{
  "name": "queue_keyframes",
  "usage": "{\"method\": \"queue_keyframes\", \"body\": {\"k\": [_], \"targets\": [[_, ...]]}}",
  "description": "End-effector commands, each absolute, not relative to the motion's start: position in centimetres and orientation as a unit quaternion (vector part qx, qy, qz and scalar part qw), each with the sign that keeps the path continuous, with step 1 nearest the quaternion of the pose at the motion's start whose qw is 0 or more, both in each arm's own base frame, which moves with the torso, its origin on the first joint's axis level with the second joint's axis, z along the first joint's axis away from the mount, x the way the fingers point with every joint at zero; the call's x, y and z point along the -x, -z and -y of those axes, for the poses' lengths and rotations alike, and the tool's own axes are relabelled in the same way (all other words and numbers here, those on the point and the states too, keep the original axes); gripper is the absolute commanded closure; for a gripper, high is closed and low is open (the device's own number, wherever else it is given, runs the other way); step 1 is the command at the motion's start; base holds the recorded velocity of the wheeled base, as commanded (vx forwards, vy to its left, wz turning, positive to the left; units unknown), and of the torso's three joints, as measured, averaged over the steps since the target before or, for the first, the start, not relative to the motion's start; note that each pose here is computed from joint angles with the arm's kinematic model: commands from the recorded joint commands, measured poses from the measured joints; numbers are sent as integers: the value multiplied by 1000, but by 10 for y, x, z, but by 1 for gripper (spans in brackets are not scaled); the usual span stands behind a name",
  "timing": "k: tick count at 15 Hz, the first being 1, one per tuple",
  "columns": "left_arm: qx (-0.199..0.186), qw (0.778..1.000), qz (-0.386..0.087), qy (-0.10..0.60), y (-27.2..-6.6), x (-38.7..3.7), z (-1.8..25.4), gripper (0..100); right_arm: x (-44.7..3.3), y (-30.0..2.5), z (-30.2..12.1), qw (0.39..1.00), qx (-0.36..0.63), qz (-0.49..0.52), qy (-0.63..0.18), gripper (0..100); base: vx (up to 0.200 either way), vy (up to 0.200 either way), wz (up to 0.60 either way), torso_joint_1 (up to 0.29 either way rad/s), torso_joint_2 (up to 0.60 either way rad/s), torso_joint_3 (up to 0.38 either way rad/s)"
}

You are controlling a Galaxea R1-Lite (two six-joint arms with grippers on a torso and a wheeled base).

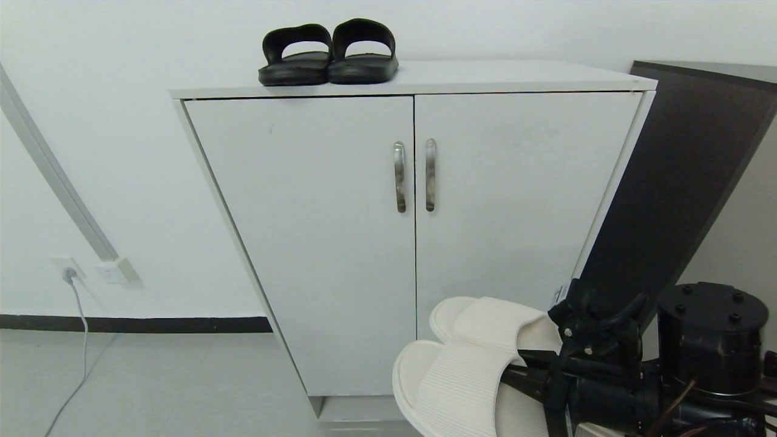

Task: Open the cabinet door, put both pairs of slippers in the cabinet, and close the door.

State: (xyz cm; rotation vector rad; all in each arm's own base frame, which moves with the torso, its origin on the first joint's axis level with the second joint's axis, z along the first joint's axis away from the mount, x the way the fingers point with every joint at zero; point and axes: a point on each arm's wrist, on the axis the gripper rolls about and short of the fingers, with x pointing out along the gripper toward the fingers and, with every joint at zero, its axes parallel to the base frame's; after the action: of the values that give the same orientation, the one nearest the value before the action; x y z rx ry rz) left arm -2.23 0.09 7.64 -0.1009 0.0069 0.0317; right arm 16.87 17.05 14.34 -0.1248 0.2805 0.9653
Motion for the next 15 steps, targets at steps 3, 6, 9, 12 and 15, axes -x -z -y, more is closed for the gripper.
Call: {"method": "queue_keyframes", "body": {"k": [3,6,9,12,15], "targets": [[42,999,-24,-8,-79,19,-1,0,-169,-142,-169,875,63,-137,-461,100,0,0,0,-1,19,15],[64,998,-16,-6,-123,17,-1,0,-169,-142,-170,875,63,-137,-461,100,0,0,0,0,0,0],[70,994,-67,53,-135,-7,2,0,-170,-141,-170,875,63,-138,-460,100,0,0,0,0,0,0],[75,984,-104,123,-147,-38,7,0,-170,-139,-170,875,64,-141,-459,100,0,0,0,0,0,0],[80,974,-123,171,-162,-67,11,0,-170,-139,-170,874,65,-143,-460,100,0,0,0,0,0,0]]}}
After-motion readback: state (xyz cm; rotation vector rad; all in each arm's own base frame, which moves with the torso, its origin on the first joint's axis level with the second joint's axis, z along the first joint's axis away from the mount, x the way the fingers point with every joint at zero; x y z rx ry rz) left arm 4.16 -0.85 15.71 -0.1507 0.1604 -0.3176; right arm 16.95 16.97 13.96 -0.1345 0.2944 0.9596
